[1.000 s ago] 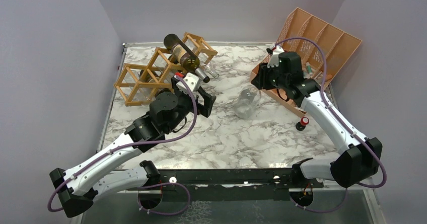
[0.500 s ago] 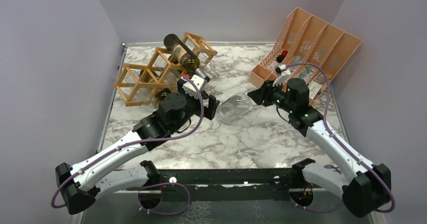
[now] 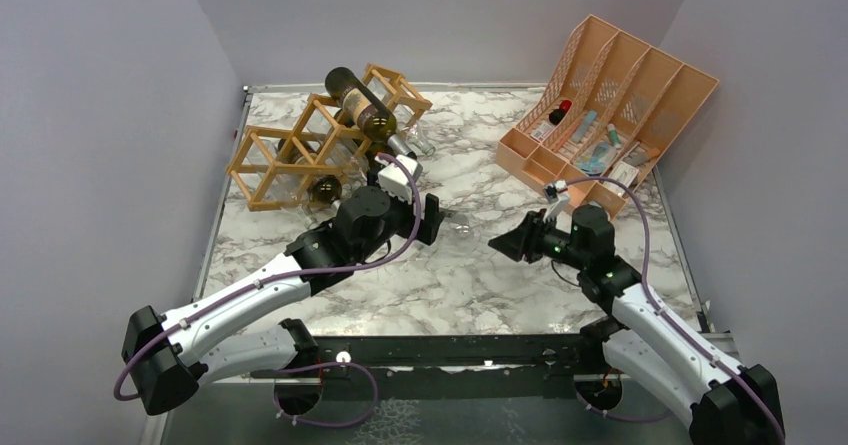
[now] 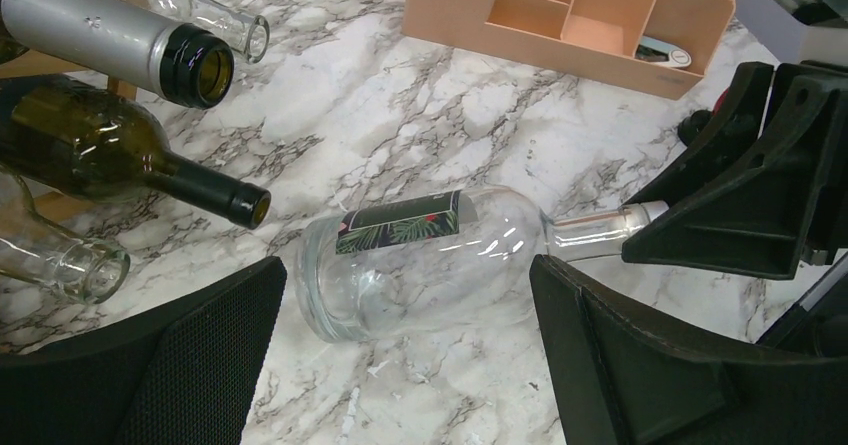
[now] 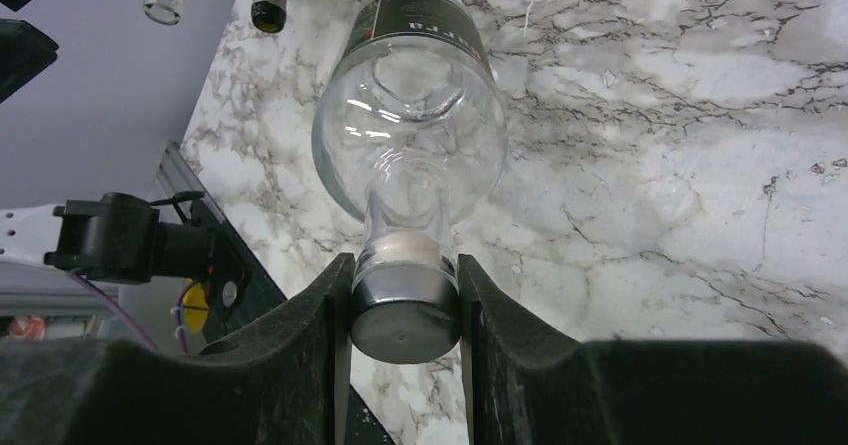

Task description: Put the wine bottle on the wine rack

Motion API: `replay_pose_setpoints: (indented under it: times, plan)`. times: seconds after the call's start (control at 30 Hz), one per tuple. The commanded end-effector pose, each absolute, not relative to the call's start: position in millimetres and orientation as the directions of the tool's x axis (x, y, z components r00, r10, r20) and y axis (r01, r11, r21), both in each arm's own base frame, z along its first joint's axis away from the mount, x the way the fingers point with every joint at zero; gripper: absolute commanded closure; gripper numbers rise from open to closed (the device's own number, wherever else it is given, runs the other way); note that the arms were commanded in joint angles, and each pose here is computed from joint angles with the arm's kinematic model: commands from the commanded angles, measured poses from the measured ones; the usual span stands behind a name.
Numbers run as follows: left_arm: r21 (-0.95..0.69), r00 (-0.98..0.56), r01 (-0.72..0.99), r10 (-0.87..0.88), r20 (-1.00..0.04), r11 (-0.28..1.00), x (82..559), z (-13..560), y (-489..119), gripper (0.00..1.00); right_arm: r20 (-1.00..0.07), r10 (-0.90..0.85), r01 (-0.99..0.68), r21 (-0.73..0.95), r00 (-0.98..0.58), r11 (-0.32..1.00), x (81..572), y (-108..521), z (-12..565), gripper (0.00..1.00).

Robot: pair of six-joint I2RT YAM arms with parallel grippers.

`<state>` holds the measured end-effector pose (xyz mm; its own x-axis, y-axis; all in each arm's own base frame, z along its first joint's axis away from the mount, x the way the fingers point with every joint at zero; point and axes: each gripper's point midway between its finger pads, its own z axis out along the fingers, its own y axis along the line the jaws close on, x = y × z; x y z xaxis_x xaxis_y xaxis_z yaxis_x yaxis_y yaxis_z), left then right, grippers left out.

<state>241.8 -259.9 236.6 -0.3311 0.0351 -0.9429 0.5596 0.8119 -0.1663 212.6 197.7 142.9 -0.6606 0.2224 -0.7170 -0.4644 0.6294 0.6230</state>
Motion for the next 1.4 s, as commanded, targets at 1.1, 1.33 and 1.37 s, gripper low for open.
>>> replay_pose_setpoints:
  times: [1.1,1.33,1.37]
  plan:
    - [-0.054,-0.138,0.462,0.012,-0.990,0.885,255.6,310.7,-220.2,0.01,-0.548,-0.298,-0.508,0.283,-0.782,0.813,199.1,242.1,48.8,0.51]
    - [-0.040,-0.130,0.450,0.021,-0.991,0.892,255.9,310.9,-215.8,0.01,-0.564,-0.302,-0.517,0.269,-0.768,0.813,212.1,252.5,47.8,0.46]
    - [-0.039,-0.130,0.450,0.023,-0.991,0.892,255.7,310.8,-215.4,0.01,-0.562,-0.305,-0.518,0.268,-0.769,0.812,212.8,254.0,46.0,0.46]
